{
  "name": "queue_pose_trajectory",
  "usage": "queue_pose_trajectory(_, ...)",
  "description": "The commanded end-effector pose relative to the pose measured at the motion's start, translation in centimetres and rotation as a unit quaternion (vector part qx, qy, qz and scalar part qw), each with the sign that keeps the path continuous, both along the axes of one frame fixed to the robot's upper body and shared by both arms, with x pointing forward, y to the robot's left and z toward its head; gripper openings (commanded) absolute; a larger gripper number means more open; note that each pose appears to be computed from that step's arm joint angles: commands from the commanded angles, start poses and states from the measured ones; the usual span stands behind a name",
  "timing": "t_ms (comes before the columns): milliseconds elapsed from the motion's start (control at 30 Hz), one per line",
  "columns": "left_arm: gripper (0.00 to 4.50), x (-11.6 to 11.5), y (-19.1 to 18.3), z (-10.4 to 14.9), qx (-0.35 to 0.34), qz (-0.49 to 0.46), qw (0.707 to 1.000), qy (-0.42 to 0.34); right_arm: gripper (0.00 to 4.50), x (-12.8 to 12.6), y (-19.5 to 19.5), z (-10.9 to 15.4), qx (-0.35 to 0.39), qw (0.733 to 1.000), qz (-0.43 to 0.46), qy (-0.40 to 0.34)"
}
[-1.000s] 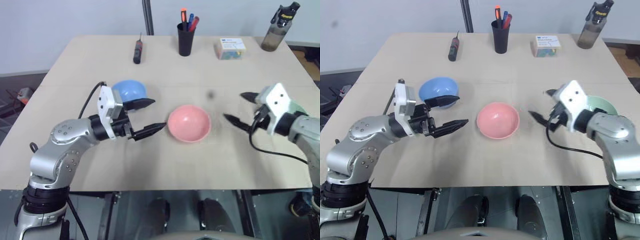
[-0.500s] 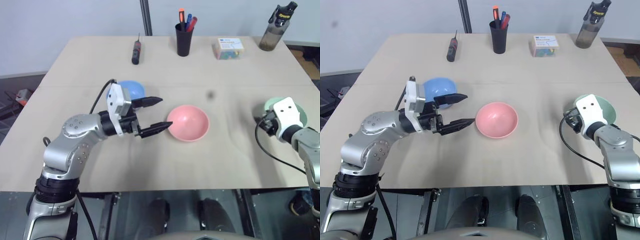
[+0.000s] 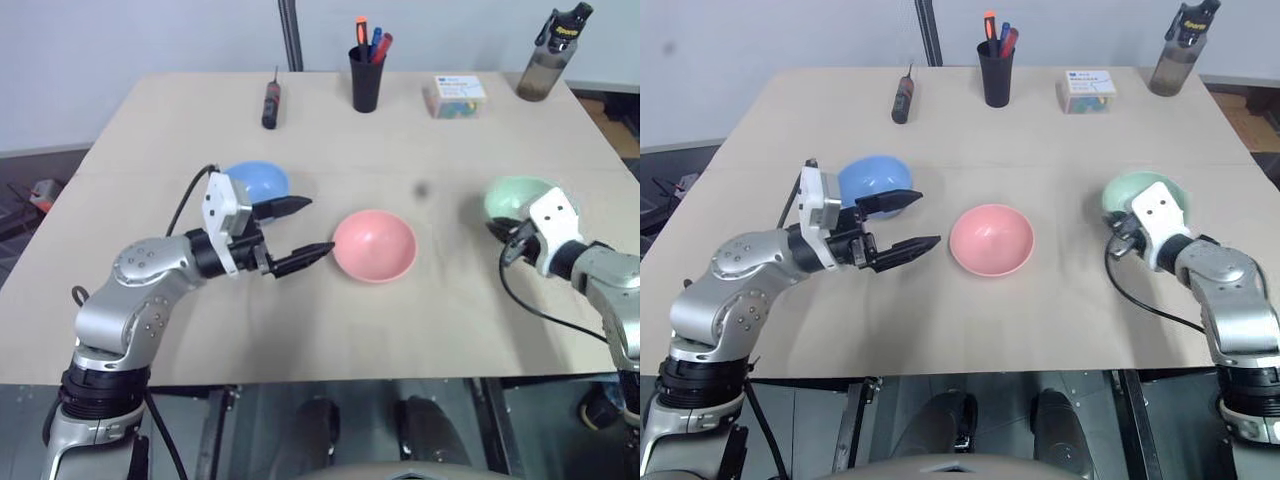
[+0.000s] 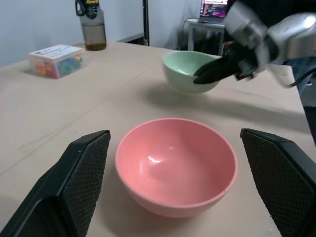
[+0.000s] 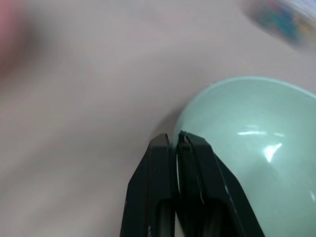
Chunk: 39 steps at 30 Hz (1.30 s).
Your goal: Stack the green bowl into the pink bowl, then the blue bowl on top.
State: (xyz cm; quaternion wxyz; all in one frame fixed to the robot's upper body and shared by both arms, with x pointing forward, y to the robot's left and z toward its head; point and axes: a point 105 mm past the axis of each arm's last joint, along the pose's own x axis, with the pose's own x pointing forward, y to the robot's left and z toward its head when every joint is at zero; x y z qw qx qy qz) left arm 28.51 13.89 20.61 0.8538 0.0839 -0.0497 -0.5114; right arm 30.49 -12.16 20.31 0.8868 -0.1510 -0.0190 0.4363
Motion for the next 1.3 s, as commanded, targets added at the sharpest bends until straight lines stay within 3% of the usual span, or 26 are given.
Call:
queue_pose_trajectory(33,4.5,-0.3,0.3,1.3,0.0,0.011,0.999,-0.031,0.14,-4.0,5.3,3.3,0.021,0.986,0.163,-0.031)
queue_pose_trajectory(167,4.5,-0.1,0.6,1.4,0.003,0.028,0.999,-0.037,0.14,-5.0,8.0,2.4,0.006,0.972,0.236,-0.002)
queue_pose_trajectory(300,4.5,0.1,1.0,1.5,0.003,0.049,0.998,-0.041,0.14,-3.4,8.3,-0.7,-0.045,0.971,0.232,0.034)
queue_pose_trajectory(333,4.5,0.0,1.1,1.5,0.004,0.054,0.998,-0.041,0.76,-2.8,8.1,-1.3,-0.054,0.972,0.225,0.038)
queue_pose_trajectory(367,4.5,0.0,1.2,1.5,0.005,0.058,0.997,-0.041,0.95,-2.4,7.9,-1.7,-0.061,0.973,0.218,0.039)
queue_pose_trajectory(467,4.5,-0.2,1.4,1.4,0.009,0.067,0.997,-0.043,2.44,-2.2,7.6,-1.7,-0.067,0.973,0.216,0.036)
queue_pose_trajectory(500,4.5,-0.1,1.5,1.4,0.011,0.076,0.996,-0.047,2.56,-2.2,7.5,-1.4,-0.064,0.974,0.216,0.033)
queue_pose_trajectory(533,4.5,0.0,1.8,1.4,0.017,0.09,0.995,-0.048,2.89,-2.2,7.4,-1.1,-0.062,0.975,0.213,0.028)
queue_pose_trajectory(567,4.5,0.4,2.2,1.2,0.029,0.113,0.992,-0.051,3.6,-2.1,7.2,-0.6,-0.06,0.977,0.205,0.012)
queue_pose_trajectory(600,4.5,1.0,2.7,1.0,0.046,0.146,0.986,-0.062,3.65,-2.1,7.0,0.1,-0.049,0.979,0.199,-0.003)
queue_pose_trajectory(633,4.5,1.9,3.5,1.0,0.064,0.192,0.976,-0.076,4.08,-2.2,6.9,0.9,-0.03,0.98,0.196,-0.016)
queue_pose_trajectory(733,4.5,3.9,5.4,0.4,0.143,0.293,0.942,-0.082,4.08,-2.8,6.3,2.5,-0.001,0.979,0.199,-0.04)
queue_pose_trajectory(867,4.5,5.5,6.4,-0.7,0.278,0.315,0.902,-0.094,4.08,-3.2,5.4,3.6,0.001,0.979,0.191,-0.077)
queue_pose_trajectory(1067,4.5,7.4,6.8,-2.5,0.378,0.303,0.871,-0.083,4.08,-2.7,4.0,4.8,0.0,0.982,0.15,-0.112)
queue_pose_trajectory(1167,3.7,7.8,6.4,-2.8,0.391,0.285,0.872,-0.081,4.12,-2.7,3.5,5.0,-0.006,0.983,0.136,-0.12)
queue_pose_trajectory(1300,2.02,8.3,6.3,-3.1,0.397,0.275,0.872,-0.073,4.12,-2.7,3.0,4.9,-0.012,0.985,0.119,-0.123)
